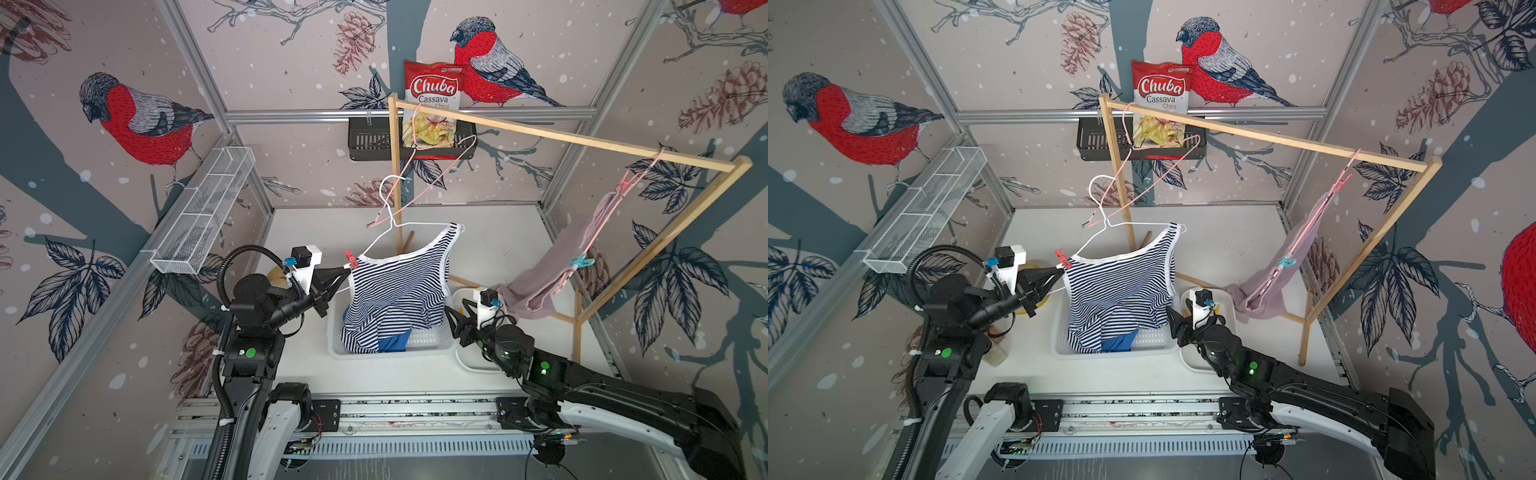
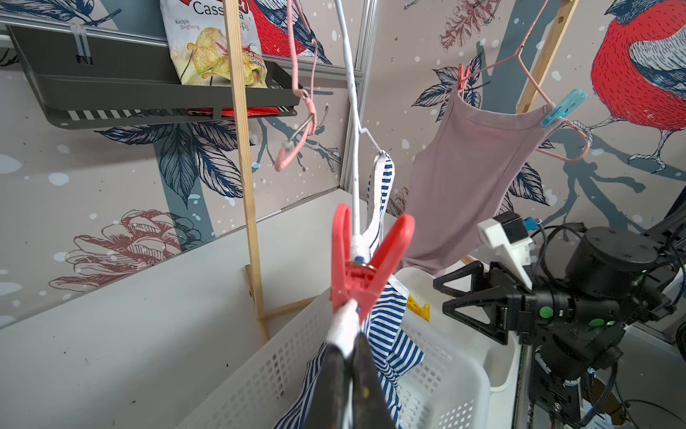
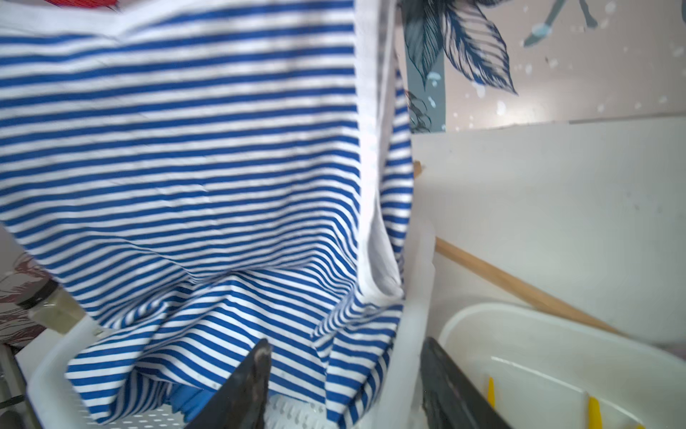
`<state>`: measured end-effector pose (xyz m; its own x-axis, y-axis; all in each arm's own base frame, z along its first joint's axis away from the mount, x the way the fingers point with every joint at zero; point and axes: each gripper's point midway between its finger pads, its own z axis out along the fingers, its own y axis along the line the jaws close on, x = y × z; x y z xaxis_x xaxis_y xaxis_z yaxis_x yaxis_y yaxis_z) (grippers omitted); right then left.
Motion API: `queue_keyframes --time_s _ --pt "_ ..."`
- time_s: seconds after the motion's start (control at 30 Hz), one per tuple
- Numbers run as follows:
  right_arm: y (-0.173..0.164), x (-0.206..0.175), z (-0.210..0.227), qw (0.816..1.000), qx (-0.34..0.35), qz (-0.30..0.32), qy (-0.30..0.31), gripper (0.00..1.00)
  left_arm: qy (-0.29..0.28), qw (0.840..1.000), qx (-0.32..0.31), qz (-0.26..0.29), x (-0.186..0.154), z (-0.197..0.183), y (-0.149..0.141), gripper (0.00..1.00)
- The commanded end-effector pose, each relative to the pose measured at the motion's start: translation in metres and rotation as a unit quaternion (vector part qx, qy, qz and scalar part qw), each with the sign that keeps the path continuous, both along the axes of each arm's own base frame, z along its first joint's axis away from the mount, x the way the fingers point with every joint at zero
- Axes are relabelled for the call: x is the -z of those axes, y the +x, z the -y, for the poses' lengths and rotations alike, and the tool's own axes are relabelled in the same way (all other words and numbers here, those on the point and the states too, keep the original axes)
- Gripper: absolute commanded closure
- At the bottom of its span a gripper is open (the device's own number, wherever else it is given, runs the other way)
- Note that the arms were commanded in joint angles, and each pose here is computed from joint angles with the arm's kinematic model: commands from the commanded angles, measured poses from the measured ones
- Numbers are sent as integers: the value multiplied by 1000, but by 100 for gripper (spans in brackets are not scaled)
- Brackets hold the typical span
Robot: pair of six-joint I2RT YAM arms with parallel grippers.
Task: Remove the clothespins securing tank tops to the hanger
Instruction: Place the clothespin in the storage box, then adjust the hanger.
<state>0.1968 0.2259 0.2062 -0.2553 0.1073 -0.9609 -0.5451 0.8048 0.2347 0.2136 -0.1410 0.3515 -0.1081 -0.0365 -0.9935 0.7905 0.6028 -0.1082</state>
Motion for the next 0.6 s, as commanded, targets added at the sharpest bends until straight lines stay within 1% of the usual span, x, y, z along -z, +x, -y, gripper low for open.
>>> queue_keyframes --time_s 0.0,0.1,0.23,0.37,0.43,0.47,0.57 --pt "-2 -48 -9 997 -15 69 7 35 5 1000 -2 21 -7 -1 -2 100" --pt "-4 -83 -19 995 -30 98 8 34 7 1000 -3 24 -8 -1 -4 100" --pt "-7 -151 -30 987 -49 148 41 32 10 1000 5 27 -9 1 -7 100" --pt "-4 -204 -49 983 -60 166 46 31 15 999 -13 40 -14 -3 -5 100" --pt "1 -220 -66 983 -70 164 34 31 9 998 -17 52 -20 -4 -5 100" --pt "3 -222 -74 984 -75 161 25 31 5 998 -16 56 -24 -4 -4 100" --pt "13 -241 -84 985 -59 156 33 31 -1 997 -25 70 -34 -5 1 100"
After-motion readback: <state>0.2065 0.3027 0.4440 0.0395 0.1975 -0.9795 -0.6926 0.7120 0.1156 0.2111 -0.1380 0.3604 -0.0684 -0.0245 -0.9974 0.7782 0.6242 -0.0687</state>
